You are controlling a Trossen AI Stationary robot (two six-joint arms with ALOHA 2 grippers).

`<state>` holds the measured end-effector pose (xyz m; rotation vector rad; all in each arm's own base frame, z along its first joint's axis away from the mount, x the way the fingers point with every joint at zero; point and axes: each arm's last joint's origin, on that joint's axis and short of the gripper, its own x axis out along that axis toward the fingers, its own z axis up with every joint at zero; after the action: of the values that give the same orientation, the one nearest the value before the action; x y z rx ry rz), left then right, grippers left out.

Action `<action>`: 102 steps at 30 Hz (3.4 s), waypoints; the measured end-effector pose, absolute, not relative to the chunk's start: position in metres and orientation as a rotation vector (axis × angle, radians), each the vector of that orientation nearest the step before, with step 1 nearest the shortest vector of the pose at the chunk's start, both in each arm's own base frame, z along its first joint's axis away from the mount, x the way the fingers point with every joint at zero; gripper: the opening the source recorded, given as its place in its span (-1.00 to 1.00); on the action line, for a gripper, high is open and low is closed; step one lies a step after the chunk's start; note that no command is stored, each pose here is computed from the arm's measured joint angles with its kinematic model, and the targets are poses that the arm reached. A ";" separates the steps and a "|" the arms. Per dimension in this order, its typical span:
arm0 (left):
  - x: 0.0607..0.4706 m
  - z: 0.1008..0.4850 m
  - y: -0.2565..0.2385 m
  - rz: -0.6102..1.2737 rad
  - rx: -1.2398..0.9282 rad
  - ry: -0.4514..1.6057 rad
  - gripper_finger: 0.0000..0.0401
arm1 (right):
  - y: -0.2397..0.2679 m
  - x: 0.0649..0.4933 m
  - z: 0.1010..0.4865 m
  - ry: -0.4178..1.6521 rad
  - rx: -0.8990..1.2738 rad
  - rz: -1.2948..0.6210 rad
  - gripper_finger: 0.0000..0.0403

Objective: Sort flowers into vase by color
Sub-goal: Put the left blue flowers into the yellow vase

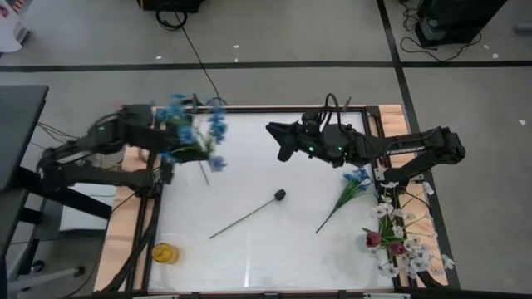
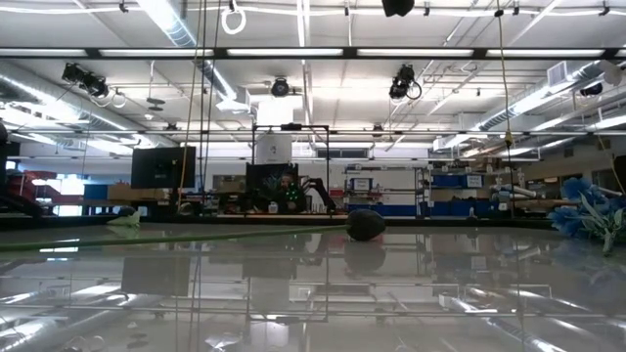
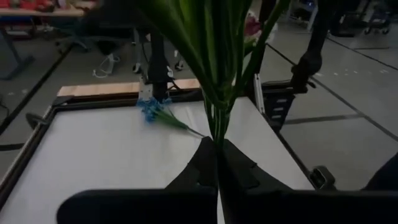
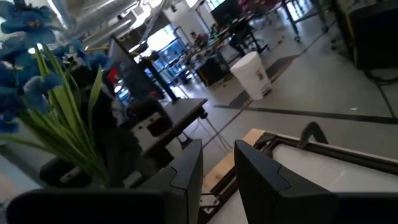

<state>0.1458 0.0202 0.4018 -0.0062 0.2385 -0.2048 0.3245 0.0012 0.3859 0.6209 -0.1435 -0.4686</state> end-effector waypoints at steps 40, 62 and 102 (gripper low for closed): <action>0.035 0.280 -0.008 -0.300 -0.464 0.182 -1.00 | 0.013 0.320 0.368 -0.076 0.701 -0.677 -0.50; 0.107 0.259 -0.022 -0.449 -0.469 0.086 -1.00 | 0.002 0.319 0.367 -0.097 0.711 -0.731 -0.50; 0.059 0.267 -0.080 -1.026 -0.173 0.344 -1.00 | 0.038 0.315 0.359 -0.061 0.942 -0.644 -0.50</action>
<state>0.0587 -0.0805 0.2666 -0.1726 0.3436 -1.0265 0.3154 0.0382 0.3593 0.9420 -0.0609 -0.6440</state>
